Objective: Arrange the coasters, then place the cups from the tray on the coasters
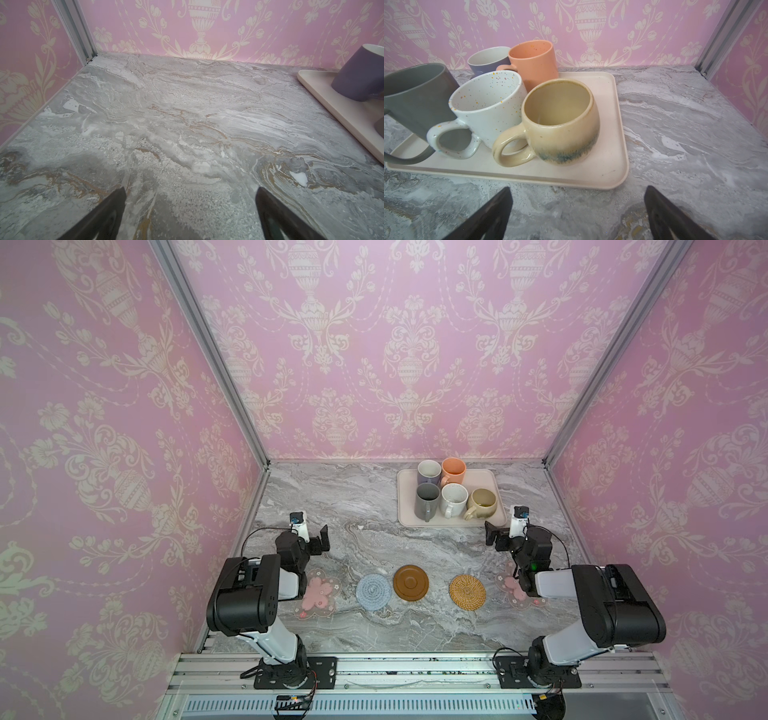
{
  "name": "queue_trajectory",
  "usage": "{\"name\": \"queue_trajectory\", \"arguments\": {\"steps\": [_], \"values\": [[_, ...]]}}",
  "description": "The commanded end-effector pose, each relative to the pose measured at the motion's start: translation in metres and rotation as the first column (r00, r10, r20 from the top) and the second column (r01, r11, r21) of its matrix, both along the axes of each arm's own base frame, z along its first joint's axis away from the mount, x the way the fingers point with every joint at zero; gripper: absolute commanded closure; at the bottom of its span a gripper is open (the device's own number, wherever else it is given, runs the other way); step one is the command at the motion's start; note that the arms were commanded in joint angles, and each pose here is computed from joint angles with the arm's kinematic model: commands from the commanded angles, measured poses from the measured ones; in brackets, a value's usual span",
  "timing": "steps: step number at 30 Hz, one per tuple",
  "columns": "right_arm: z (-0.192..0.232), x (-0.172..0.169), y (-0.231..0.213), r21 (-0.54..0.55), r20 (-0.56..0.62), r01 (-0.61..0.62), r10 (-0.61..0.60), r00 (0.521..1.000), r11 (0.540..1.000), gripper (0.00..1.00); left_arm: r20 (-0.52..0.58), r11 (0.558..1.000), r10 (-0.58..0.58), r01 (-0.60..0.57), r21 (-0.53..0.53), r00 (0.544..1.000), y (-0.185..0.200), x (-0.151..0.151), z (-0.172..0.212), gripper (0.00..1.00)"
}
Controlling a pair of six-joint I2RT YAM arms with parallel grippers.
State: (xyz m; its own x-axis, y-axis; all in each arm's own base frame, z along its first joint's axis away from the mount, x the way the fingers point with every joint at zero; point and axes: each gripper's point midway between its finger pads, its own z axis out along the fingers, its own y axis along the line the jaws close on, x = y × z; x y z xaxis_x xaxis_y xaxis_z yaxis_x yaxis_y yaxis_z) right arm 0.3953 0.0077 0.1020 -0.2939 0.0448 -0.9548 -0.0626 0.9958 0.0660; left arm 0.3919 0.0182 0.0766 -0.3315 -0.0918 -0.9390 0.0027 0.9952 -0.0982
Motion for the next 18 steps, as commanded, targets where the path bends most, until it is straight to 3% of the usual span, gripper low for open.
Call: {"name": "queue_trajectory", "arguments": {"steps": [1, 9, 13, 18], "values": [[-0.005, -0.001, -0.001, 0.01, -0.014, 0.015, -0.015, 1.0, 1.0, 0.0, -0.017, 1.0, -0.014, 0.014, 0.023, 1.0, -0.003, 0.005, 0.014, 0.01], [-0.001, -0.002, -0.002, 0.01, -0.02, 0.024, -0.024, 1.0, 1.0, 0.0, -0.127, 0.999, 0.0, 0.004, 0.033, 0.992, -0.022, 0.001, 0.051, 0.01], [0.015, 0.0, 0.011, -0.001, -0.097, -0.045, 0.045, 0.994, 0.999, 0.01, -0.216, 0.993, 0.042, -0.017, 0.117, 0.976, -0.039, -0.011, 0.057, 0.03], [0.044, -0.006, 0.007, -0.002, -0.083, -0.007, 0.007, 0.997, 1.0, 0.02, -0.317, 0.985, 0.053, 0.001, 0.17, 0.947, -0.062, -0.015, 0.069, 0.12]]}}
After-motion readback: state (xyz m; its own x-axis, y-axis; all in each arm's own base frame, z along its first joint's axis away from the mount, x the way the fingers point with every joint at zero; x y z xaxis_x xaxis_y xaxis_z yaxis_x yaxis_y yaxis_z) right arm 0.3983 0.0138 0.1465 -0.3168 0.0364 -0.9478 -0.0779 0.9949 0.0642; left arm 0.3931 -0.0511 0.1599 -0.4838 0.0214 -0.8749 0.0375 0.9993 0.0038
